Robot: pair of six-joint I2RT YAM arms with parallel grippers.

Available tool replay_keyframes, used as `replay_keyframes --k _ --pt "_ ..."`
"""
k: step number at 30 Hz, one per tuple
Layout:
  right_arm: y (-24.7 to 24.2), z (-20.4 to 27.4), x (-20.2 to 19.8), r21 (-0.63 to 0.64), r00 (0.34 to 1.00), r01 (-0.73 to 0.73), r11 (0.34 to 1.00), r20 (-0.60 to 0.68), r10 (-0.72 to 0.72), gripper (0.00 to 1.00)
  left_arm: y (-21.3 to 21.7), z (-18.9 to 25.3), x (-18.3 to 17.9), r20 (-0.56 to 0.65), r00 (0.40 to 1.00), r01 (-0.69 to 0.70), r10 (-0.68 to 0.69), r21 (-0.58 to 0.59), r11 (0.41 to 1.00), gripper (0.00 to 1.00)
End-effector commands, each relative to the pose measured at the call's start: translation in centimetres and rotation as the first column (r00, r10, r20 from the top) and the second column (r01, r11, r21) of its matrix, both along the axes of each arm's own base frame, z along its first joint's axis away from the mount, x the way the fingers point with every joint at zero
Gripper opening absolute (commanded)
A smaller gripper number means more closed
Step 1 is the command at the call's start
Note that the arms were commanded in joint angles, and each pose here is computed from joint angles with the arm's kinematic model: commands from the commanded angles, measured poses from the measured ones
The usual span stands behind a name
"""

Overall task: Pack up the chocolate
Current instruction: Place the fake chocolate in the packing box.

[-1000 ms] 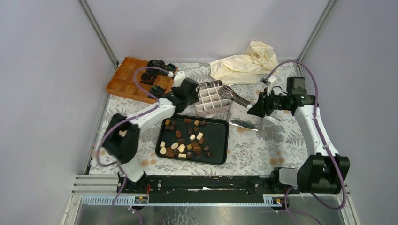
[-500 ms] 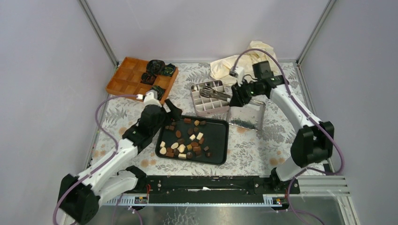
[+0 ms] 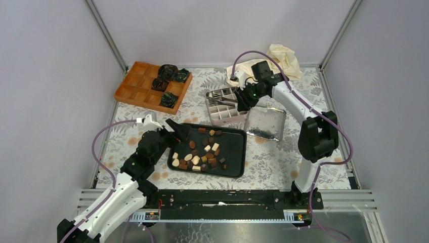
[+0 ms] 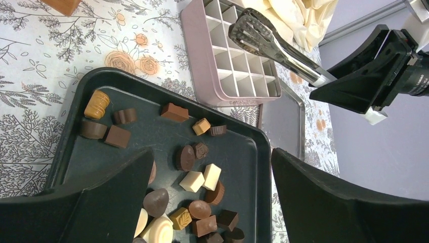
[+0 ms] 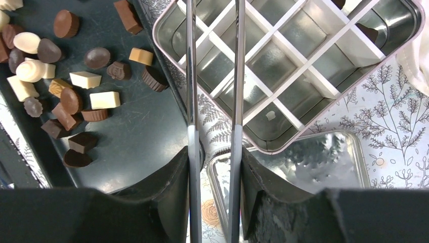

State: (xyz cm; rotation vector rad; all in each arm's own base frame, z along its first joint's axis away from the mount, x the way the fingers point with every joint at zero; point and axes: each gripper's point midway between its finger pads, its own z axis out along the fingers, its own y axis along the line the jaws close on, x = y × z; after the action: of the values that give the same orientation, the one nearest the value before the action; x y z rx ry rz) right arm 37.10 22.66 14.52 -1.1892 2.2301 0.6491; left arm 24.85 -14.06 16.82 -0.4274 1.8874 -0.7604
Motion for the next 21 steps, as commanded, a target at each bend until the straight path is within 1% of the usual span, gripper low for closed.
replay_keyframes --k 1,5,10,15,21 --pt "0.8 1.3 1.6 -0.017 0.998 -0.003 1.0 0.057 0.004 0.13 -0.2 1.2 0.4 0.028 1.0 -0.002 0.003 -0.035 0.999 0.94" --pt "1.1 0.8 1.9 -0.029 0.999 -0.004 1.0 0.049 0.006 0.15 -0.4 1.3 0.6 0.025 1.0 0.002 -0.002 -0.031 1.0 0.94" --pt "1.3 0.2 2.4 -0.044 0.999 -0.003 0.999 0.039 0.004 0.24 -0.6 1.2 0.7 0.021 1.0 0.01 -0.009 -0.031 0.999 0.94" --pt "1.5 0.1 2.6 -0.043 0.999 0.0 0.999 0.034 0.001 0.36 -0.8 1.3 0.7 0.022 1.0 0.019 -0.018 -0.038 0.999 0.94" --pt "1.5 0.4 2.5 -0.039 0.999 0.002 0.999 0.035 0.0 0.44 -1.0 1.7 0.7 0.029 0.999 0.027 -0.025 -0.052 0.998 0.94"
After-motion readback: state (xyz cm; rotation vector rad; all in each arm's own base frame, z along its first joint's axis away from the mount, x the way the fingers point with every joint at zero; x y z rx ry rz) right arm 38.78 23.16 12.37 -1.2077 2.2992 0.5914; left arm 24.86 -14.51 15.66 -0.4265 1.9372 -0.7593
